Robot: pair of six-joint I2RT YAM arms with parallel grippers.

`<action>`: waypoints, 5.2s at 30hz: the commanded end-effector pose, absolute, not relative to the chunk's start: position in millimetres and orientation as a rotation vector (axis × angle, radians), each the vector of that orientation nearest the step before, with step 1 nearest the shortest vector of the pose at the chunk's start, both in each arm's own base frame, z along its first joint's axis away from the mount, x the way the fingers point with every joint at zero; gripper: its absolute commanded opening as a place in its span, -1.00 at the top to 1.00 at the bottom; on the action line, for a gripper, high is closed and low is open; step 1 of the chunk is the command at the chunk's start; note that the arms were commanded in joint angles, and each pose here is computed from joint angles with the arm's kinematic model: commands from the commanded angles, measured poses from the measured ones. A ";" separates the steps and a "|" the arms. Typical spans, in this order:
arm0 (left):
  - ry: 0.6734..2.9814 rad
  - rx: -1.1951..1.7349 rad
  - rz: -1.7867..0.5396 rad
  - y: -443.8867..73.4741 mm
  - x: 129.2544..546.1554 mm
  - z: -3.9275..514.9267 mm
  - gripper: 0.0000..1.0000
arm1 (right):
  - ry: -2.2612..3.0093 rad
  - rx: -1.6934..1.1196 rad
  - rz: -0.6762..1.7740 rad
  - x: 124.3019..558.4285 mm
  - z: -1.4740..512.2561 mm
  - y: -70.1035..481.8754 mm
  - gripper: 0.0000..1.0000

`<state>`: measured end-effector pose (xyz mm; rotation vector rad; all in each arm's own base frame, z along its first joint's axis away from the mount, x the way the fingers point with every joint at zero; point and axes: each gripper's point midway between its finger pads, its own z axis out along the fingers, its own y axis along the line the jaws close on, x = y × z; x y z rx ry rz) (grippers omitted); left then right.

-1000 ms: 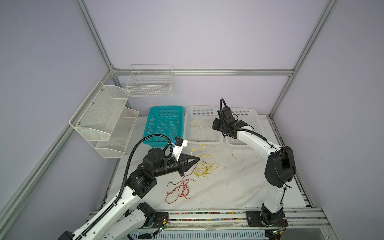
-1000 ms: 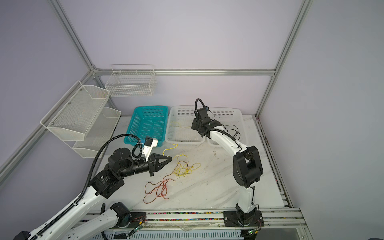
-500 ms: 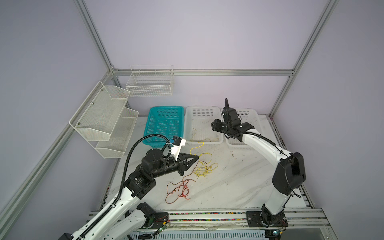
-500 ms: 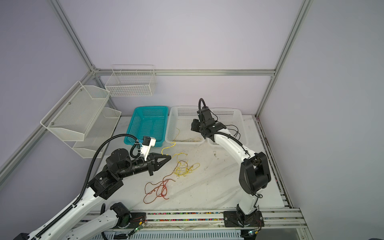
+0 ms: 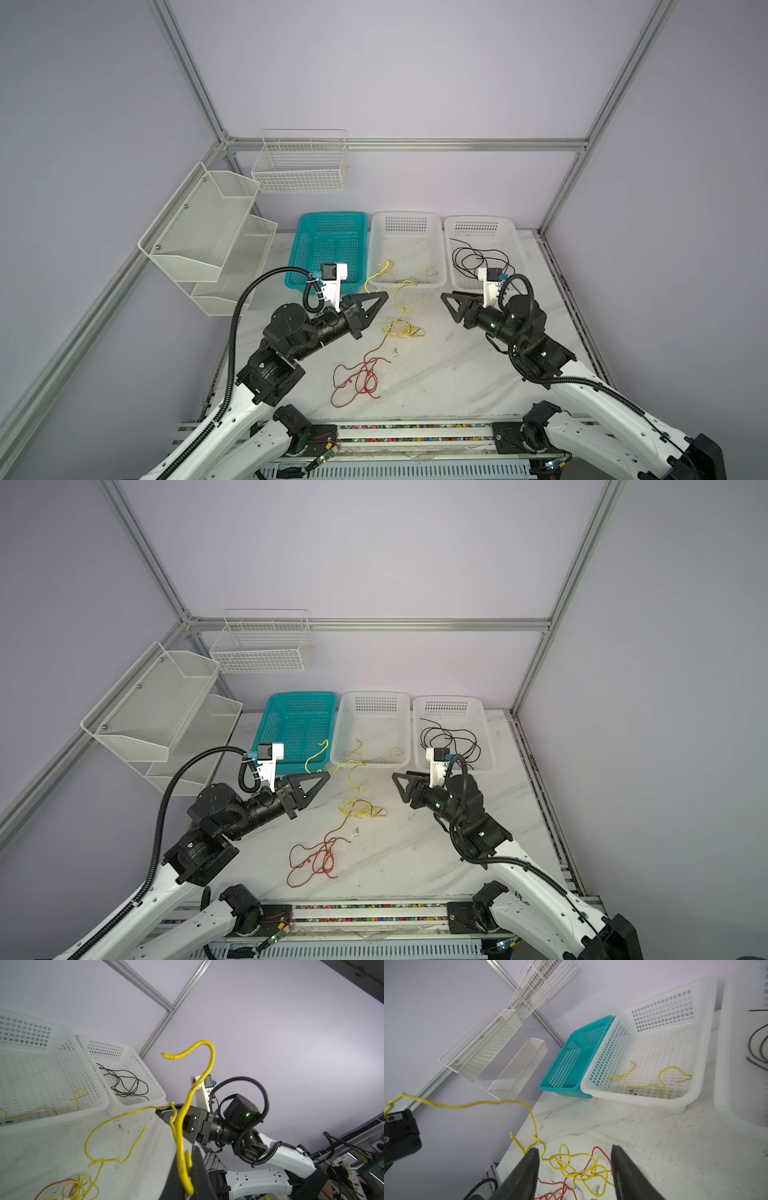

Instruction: Untangle the cables

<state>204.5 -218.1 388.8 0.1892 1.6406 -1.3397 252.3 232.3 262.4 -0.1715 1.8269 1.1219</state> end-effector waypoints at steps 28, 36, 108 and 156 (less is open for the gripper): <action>1.533 0.105 -1.427 -205.8 197.6 414.4 1.00 | 1.547 -0.309 1.222 228.7 258.2 324.4 0.80; 1.672 0.132 -1.235 -199.7 206.1 385.8 1.00 | 1.540 -0.352 1.175 216.6 276.5 311.5 1.00; 1.982 0.468 -0.633 -277.8 443.1 296.6 0.41 | 1.580 -0.206 1.125 183.6 330.9 226.7 1.00; 1.276 1.057 -0.774 -270.8 171.6 295.5 -0.71 | 1.756 -0.043 1.861 150.3 419.5 287.6 1.00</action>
